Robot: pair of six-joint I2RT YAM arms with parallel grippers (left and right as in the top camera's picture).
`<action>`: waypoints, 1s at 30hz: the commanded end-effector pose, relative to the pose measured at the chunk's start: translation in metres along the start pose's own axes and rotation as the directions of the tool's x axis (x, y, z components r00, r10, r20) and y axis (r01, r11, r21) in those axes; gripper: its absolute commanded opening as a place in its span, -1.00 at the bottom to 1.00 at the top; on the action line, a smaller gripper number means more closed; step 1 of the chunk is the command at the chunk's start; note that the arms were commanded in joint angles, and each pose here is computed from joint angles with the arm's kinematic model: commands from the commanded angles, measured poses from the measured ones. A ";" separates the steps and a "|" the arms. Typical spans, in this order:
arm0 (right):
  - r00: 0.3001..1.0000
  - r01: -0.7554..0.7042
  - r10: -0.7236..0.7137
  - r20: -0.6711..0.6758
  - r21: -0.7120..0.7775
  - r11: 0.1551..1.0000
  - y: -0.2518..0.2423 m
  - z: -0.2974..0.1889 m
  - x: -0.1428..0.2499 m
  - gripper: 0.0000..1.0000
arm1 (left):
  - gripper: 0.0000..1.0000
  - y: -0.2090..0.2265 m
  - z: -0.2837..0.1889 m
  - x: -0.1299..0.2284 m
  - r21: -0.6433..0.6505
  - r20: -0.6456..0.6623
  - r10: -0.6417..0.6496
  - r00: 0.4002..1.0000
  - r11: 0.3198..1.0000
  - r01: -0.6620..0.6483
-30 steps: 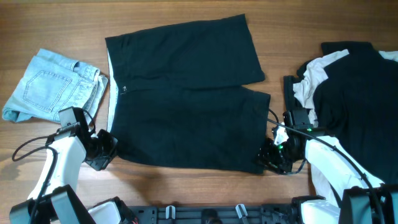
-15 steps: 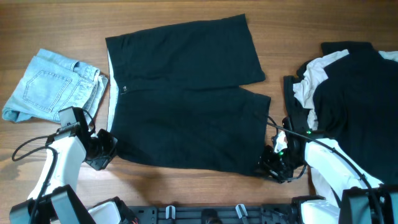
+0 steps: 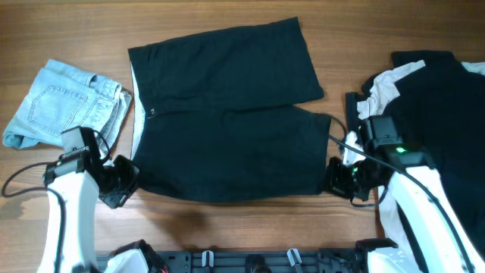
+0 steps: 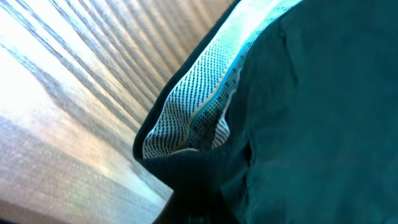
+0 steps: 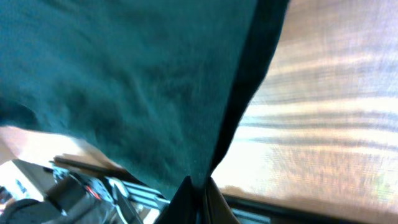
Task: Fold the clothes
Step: 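Grasp the bottom edge with both grippers and fold it upward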
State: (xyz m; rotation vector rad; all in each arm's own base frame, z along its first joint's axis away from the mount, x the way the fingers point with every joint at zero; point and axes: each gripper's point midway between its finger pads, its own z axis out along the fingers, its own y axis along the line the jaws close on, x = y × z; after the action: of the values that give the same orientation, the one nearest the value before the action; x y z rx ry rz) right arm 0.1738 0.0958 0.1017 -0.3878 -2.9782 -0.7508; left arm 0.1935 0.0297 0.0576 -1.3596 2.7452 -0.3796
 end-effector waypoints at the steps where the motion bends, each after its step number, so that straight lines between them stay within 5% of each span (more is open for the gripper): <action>1: 0.984 0.090 -0.086 0.153 -0.018 0.996 0.025 -0.044 -0.013 -0.92 | -0.92 -0.016 -0.046 -0.002 0.098 0.143 0.055 0.988 0.993 -0.069; 4: 0.967 0.075 -0.096 0.236 0.095 0.993 0.024 -0.085 -0.018 -0.91 | -0.92 -0.019 -0.078 0.008 0.142 0.227 0.068 0.972 0.985 -0.102; 14: 0.815 0.230 -0.217 0.537 0.043 0.972 0.094 -0.192 -0.050 -0.91 | -0.92 -0.036 -0.184 0.014 0.196 0.446 0.079 0.892 0.963 -0.183; 23: 0.816 0.220 -0.211 0.539 0.048 0.974 0.109 -0.145 -0.166 -0.91 | -0.92 -0.081 -0.189 -0.075 0.184 0.599 0.083 0.797 0.954 -0.237; 30: 0.914 0.137 -0.139 0.382 0.033 0.990 0.091 -0.087 -0.185 -0.91 | -0.92 -0.120 -0.131 -0.132 0.161 0.544 0.129 0.829 0.954 -0.254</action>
State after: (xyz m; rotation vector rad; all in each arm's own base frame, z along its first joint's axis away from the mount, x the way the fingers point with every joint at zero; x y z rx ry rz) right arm 0.3677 0.1022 0.2069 -0.2943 -3.3967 -0.8339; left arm 0.3338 0.0675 0.2106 -0.9271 2.2861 -0.3612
